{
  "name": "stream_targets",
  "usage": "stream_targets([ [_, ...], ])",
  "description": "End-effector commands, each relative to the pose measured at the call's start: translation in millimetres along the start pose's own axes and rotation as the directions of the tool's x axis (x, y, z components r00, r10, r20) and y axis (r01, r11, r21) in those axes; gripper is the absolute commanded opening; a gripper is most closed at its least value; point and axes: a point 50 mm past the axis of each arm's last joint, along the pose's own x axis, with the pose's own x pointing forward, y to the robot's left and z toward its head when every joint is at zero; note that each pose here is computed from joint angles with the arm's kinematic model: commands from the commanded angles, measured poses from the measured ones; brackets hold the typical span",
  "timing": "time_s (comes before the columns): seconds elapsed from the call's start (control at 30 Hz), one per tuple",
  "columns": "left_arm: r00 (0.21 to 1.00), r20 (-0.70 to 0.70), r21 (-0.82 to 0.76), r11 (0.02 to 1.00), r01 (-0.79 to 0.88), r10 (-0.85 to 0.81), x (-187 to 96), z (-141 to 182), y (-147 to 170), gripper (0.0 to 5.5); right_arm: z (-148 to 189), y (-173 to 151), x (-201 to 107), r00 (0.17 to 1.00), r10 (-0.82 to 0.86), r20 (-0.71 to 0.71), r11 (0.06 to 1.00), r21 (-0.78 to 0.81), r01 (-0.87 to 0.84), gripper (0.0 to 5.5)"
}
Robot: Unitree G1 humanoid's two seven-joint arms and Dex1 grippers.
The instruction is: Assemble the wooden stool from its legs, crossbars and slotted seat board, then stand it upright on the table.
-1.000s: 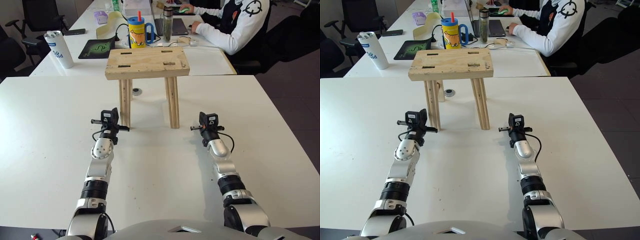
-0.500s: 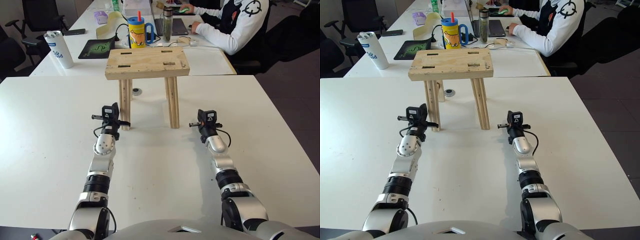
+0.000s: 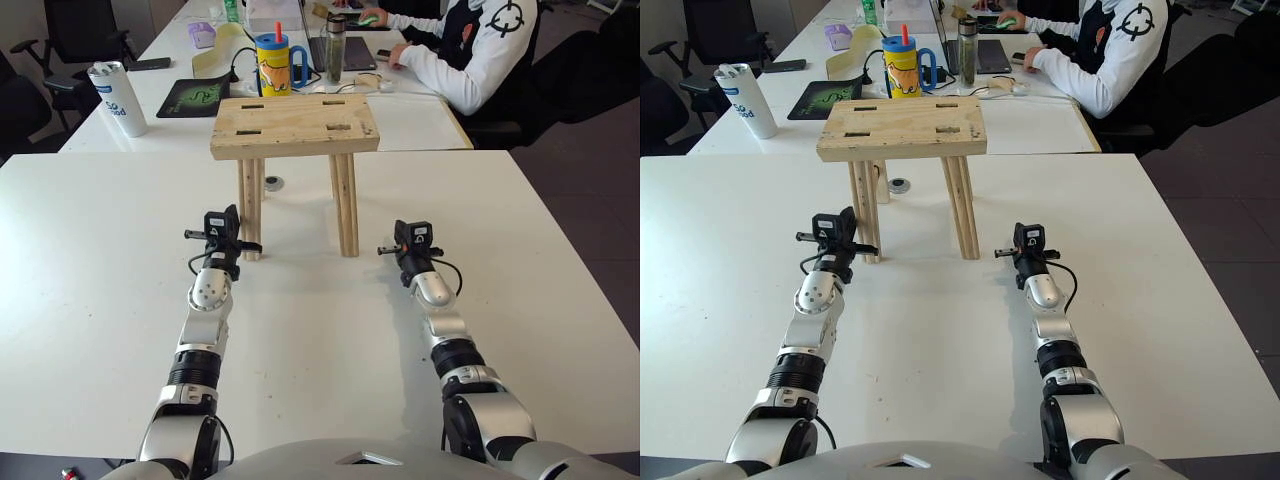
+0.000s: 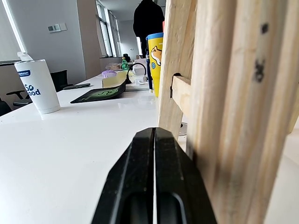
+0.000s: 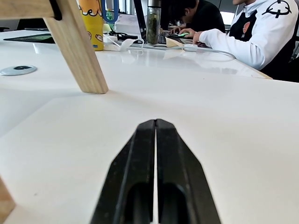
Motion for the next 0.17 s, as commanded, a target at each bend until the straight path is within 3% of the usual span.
stream_targets([
  [0.03, 1.000, 0.002, -0.016, 1.000, -0.001, 0.001, -2.8, -0.1, -0.6, 0.00, 5.2, 4.0, 3.1, 1.000, 0.007, 0.020, 1.000, 0.007, -0.008, 0.03],
  [0.17, 1.000, 0.006, -0.017, 1.000, -0.001, 0.001, -2.7, 0.5, -1.1, 0.00, 5.7, 4.6, 3.9, 1.000, 0.008, 0.021, 1.000, 0.006, -0.008, 0.03],
])
